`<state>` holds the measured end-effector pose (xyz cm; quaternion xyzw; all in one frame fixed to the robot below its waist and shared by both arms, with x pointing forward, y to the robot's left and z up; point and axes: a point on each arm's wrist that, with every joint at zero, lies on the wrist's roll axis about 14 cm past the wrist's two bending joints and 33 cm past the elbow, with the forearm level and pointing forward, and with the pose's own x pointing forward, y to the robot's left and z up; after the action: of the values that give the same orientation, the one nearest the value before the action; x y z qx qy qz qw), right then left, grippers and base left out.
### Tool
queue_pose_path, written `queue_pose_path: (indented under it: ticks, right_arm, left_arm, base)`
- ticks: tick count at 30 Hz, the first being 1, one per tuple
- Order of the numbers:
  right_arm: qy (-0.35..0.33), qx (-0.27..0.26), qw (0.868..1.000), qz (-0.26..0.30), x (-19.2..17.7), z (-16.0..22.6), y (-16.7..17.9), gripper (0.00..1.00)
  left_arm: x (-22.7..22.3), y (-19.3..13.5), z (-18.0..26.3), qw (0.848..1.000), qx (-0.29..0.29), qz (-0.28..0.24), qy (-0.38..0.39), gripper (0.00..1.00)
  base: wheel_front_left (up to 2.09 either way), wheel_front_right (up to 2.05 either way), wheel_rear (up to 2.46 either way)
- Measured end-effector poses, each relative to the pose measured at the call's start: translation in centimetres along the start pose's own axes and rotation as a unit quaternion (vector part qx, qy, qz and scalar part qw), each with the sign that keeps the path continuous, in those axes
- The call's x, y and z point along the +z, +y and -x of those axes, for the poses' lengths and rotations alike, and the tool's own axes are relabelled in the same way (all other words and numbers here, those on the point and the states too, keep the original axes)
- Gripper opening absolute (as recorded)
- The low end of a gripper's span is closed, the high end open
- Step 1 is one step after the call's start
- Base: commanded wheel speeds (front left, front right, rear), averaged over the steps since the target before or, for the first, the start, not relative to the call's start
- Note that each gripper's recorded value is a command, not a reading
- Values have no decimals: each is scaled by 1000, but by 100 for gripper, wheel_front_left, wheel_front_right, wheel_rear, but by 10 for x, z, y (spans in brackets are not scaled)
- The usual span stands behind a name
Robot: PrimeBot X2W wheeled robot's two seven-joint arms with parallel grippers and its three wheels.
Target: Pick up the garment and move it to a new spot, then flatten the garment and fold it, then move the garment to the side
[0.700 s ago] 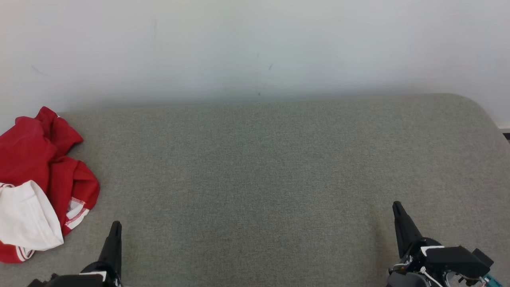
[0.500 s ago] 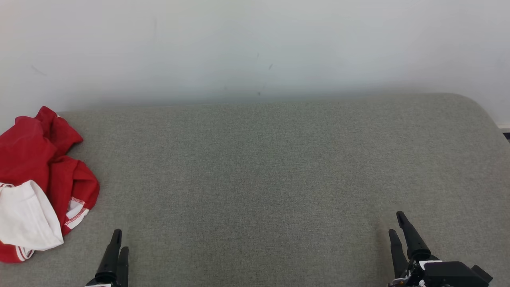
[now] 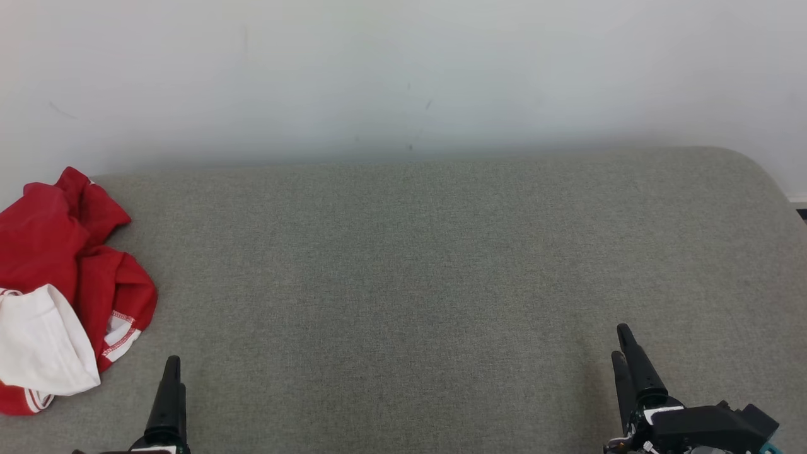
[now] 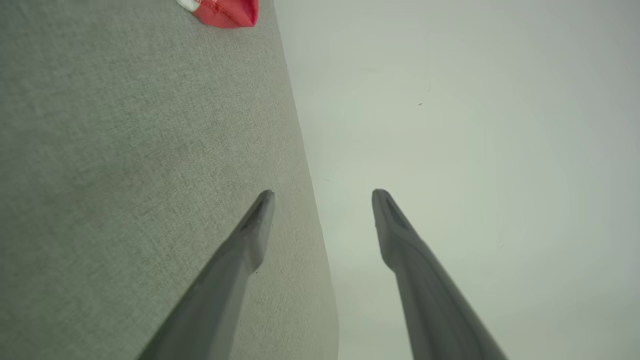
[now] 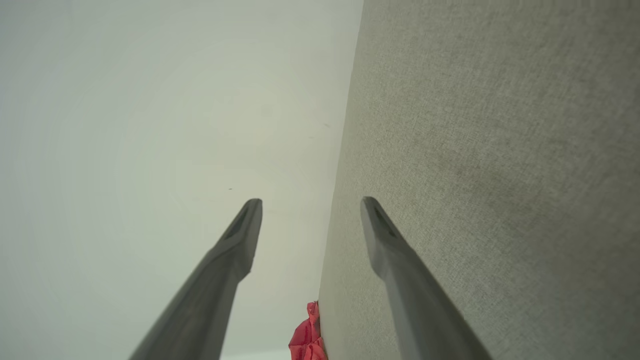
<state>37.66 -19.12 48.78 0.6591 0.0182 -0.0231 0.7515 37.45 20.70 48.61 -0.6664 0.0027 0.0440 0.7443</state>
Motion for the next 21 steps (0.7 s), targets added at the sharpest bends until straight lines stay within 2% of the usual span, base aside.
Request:
queue_pose_path:
  ticks: [9, 21]
  right_arm:
    - [2, 11, 997, 78, -5, -1, 7, 100]
    - [8, 25, 981, 193, -14, 0, 13, 100]
  left_arm:
    - [3, -7, -1, 996, -2, -86, -10, 100]
    - [-5, -6, 2, 975, 9, -220, -6, 100]
  base:
    - [0, 0, 0]
    - [0, 0, 0]
